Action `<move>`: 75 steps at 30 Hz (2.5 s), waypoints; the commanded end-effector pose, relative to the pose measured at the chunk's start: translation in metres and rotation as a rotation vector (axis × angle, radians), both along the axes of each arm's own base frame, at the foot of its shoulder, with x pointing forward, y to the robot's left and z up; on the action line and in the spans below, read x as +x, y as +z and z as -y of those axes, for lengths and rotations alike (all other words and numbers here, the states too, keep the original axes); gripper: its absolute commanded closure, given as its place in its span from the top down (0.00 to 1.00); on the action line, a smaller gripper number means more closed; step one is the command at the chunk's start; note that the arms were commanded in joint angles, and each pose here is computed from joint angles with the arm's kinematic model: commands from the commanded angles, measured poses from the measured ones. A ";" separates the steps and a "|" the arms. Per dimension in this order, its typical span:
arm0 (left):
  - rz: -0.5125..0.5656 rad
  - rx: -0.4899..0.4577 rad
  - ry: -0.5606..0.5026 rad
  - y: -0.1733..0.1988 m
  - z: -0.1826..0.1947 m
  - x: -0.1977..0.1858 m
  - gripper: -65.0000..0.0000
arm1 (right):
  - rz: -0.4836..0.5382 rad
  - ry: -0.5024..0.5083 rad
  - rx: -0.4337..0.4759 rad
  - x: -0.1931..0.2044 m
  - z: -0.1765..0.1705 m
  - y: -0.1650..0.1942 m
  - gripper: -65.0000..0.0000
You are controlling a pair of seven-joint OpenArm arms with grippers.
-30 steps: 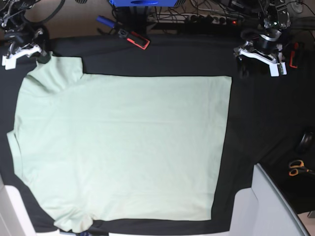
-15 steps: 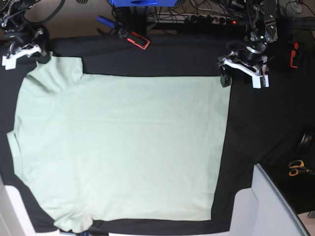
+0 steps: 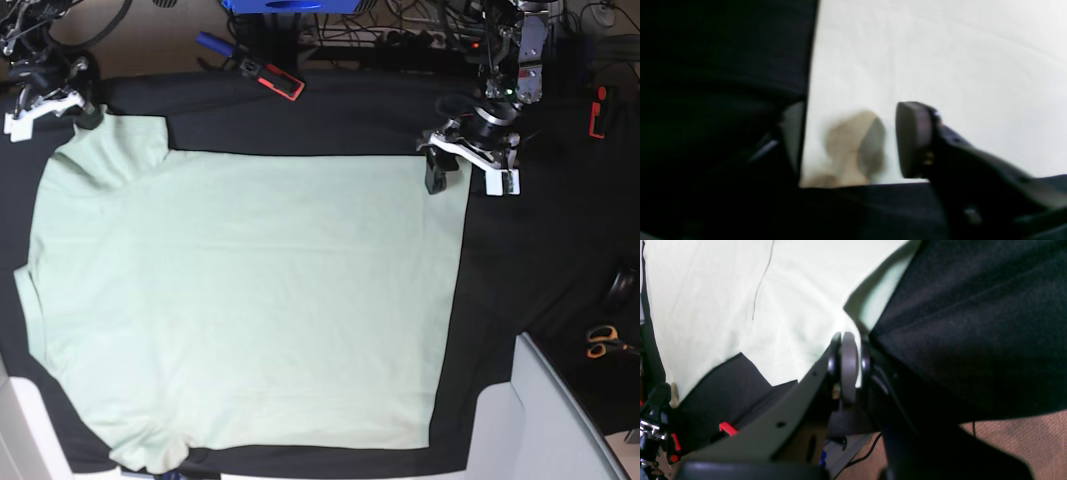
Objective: Fold the T-shirt properly
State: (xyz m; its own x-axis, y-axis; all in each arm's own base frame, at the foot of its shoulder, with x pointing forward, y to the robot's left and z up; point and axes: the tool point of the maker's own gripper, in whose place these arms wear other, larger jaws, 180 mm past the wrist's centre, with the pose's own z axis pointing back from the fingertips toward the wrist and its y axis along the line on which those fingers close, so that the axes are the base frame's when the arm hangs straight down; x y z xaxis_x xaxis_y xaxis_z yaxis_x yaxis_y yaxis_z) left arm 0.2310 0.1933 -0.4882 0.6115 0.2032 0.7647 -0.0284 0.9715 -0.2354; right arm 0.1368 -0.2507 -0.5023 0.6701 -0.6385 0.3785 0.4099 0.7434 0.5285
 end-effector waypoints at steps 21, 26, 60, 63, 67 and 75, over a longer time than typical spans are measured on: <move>-0.063 0.048 0.110 0.003 -0.052 -0.035 0.00 | 0.017 0.045 -0.117 0.002 0.024 0.024 0.00; -0.050 0.064 0.095 0.013 -0.052 -0.042 0.00 | -0.020 0.097 -0.158 -0.006 0.028 0.037 0.00; -0.047 0.052 0.089 0.035 -0.031 -0.041 0.00 | -0.077 0.226 -0.228 0.025 0.022 0.077 0.00; -0.072 0.029 0.094 0.032 -0.024 -0.033 0.00 | -0.061 0.248 -0.218 0.036 0.012 0.078 0.00; -0.067 0.020 0.078 0.035 -0.018 -0.019 0.00 | -0.037 0.251 -0.216 0.048 0.009 0.082 0.00; -0.088 0.000 0.068 0.035 -0.011 -0.004 0.00 | -0.030 0.214 -0.197 0.063 0.016 0.082 0.00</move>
State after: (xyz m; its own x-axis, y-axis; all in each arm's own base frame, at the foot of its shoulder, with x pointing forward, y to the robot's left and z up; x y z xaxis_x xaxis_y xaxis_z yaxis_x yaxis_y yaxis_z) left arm 0.2243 0.2011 -0.4587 0.6780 0.2487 0.6918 -0.1183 0.9657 -0.2312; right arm 0.1934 -0.2620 -0.4278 0.8078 -0.4058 0.4275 0.2592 0.8959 0.3608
